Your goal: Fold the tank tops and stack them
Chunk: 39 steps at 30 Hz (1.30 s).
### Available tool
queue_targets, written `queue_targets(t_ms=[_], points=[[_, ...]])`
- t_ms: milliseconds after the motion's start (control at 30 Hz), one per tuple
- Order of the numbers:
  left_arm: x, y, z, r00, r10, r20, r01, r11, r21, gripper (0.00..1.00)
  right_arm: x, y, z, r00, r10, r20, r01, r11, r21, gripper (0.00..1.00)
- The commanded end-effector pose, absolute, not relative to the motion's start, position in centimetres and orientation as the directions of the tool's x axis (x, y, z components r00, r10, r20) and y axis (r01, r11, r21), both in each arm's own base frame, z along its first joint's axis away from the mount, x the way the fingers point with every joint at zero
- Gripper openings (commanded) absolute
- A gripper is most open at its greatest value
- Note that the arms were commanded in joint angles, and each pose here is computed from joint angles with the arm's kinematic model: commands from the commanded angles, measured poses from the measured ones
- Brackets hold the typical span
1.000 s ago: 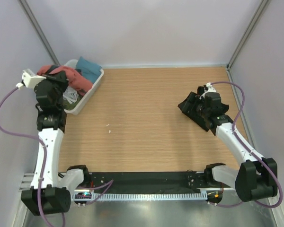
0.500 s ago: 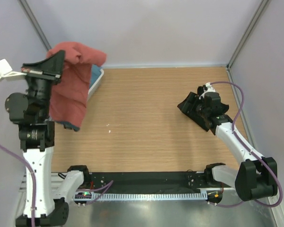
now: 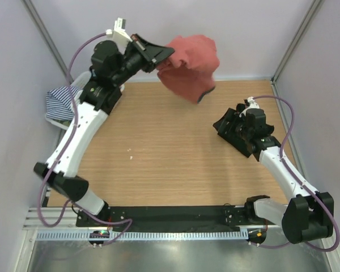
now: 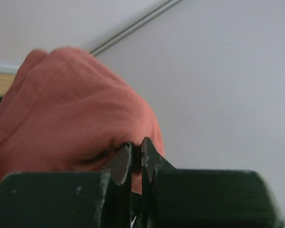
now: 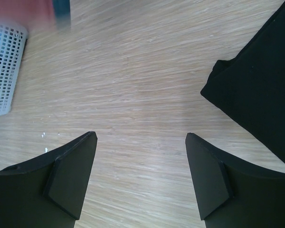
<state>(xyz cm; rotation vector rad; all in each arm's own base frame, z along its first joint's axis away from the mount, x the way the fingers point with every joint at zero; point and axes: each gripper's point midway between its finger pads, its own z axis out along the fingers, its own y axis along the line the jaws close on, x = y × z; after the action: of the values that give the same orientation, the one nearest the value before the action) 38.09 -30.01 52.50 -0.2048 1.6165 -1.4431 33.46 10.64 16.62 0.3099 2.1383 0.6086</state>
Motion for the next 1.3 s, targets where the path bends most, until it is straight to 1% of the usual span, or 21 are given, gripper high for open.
queue_targets(t_ms=[0, 33, 67, 100, 133, 167, 200, 233, 267, 333, 367, 400, 467, 567, 633, 700, 733, 833, 1100, 1167, 1267], points=[[31.5, -24.4, 58.0, -0.410, -0.691, -0.595, 0.561, 0.324, -0.762, 0.03, 33.7, 10.4, 19.3, -0.538, 0.422, -0.730, -0.033, 0.855, 0.518, 0.82], [31.7, -24.3, 55.3, -0.437, -0.675, -0.595, 0.521, 0.350, -0.779, 0.06, 33.5, 10.5, 19.3, -0.539, 0.427, -0.726, -0.031, 0.852, 0.523, 0.82], [31.5, -23.9, 49.6, -0.492, -0.647, -0.582, 0.439, 0.392, -0.808, 0.07, 33.4, 10.6, 19.0, -0.543, 0.428, -0.722, -0.031, 0.850, 0.526, 0.82], [31.3, -23.5, 46.5, -0.509, -0.628, -0.589, 0.405, 0.429, -0.808, 0.07, 33.2, 10.5, 19.1, -0.540, 0.430, -0.724, -0.032, 0.849, 0.528, 0.82], [30.6, -23.0, 43.6, -0.528, -0.617, -0.583, 0.367, 0.454, -0.812, 0.15, 33.1, 10.5, 18.9, -0.542, 0.432, -0.721, -0.028, 0.848, 0.529, 0.82], [30.4, -22.7, 36.1, -0.593, -0.591, -0.547, 0.252, 0.509, -0.823, 0.18, 33.0, 10.4, 18.7, -0.542, 0.431, -0.721, -0.025, 0.850, 0.527, 0.82], [28.1, -21.5, 35.5, -0.580, -0.597, -0.555, 0.266, 0.505, -0.821, 0.28, 32.8, 10.2, 18.7, -0.538, 0.430, -0.725, -0.017, 0.854, 0.520, 0.82], [27.4, -20.9, 33.1, -0.588, -0.598, -0.545, 0.230, 0.522, -0.821, 0.72, 32.8, 10.0, 18.7, -0.538, 0.420, -0.731, -0.016, 0.862, 0.507, 0.82], [26.5, -19.6, 27.5, -0.626, -0.590, -0.509, 0.099, 0.588, -0.803, 0.99, 32.8, 9.9, 18.8, -0.536, 0.416, -0.735, -0.016, 0.865, 0.501, 0.82], [24.5, -17.9, 26.0, -0.618, -0.555, -0.557, 0.103, 0.646, -0.757, 1.00, 32.7, 9.8, 18.6, -0.545, 0.409, -0.732, -0.013, 0.869, 0.495, 0.82], [23.8, -16.6, 24.4, -0.626, -0.535, -0.568, 0.052, 0.697, -0.715, 1.00, 32.7, 9.9, 18.6, -0.549, 0.408, -0.729, -0.015, 0.868, 0.497, 0.82], [23.3, -16.1, 24.4, -0.620, -0.495, -0.609, 0.080, 0.733, -0.676, 1.00, 32.7, 10.2, 18.0, -0.569, 0.403, -0.717, -0.016, 0.866, 0.499, 0.82], [22.6, -14.9, 24.4, -0.632, -0.452, -0.630, 0.057, 0.784, -0.619, 1.00, 33.0, 10.4, 17.3, -0.588, 0.388, -0.709, -0.006, 0.875, 0.484, 0.81], [22.4, -14.5, 24.4, -0.665, -0.381, -0.643, 0.058, 0.831, -0.553, 1.00, 33.7, 10.7, 13.9, -0.680, 0.325, -0.657, 0.051, 0.915, 0.400, 0.72], [22.8, -14.8, 23.7, -0.692, -0.350, -0.631, 0.057, 0.845, -0.532, 1.00, 33.7, 10.6, 11.4, -0.734, 0.283, -0.617, 0.085, 0.940, 0.330, 0.67], [23.2, -14.9, 22.8, -0.709, -0.324, -0.627, 0.058, 0.859, -0.509, 0.98, 34.0, 11.5, 10.9, -0.749, 0.255, -0.611, 0.070, 0.948, 0.310, 0.63], [23.5, -15.2, 21.6, -0.734, -0.298, -0.610, 0.053, 0.871, -0.489, 0.97, 34.4, 11.4, 10.0, -0.755, 0.244, -0.609, 0.089, 0.958, 0.273, 0.59], [24.1, -15.5, 19.8, -0.758, -0.275, -0.592, 0.039, 0.886, -0.462, 0.96, 34.9, 11.8, 8.7, -0.770, 0.240, -0.592, 0.099, 0.961, 0.260, 0.55], [24.8, -16.0, 15.5, -0.798, -0.248, -0.549, 0.010, 0.906, -0.424, 0.95, 35.6, 8.7, 4.3, -0.797, 0.220, -0.563, 0.223, 0.973, 0.064, 0.46], [24.8, -15.8, 14.4, -0.800, -0.272, -0.534, -0.023, 0.905, -0.426, 0.93, 35.6, 7.8, 4.1, -0.793, 0.222, -0.568, 0.252, 0.967, 0.027, 0.43], [24.8, -16.1, 12.9, -0.789, -0.331, -0.517, -0.060, 0.880, -0.471, 0.93, 35.6, 5.8, 3.9, -0.784, 0.237, -0.574, 0.307, 0.952, -0.025, 0.43]])
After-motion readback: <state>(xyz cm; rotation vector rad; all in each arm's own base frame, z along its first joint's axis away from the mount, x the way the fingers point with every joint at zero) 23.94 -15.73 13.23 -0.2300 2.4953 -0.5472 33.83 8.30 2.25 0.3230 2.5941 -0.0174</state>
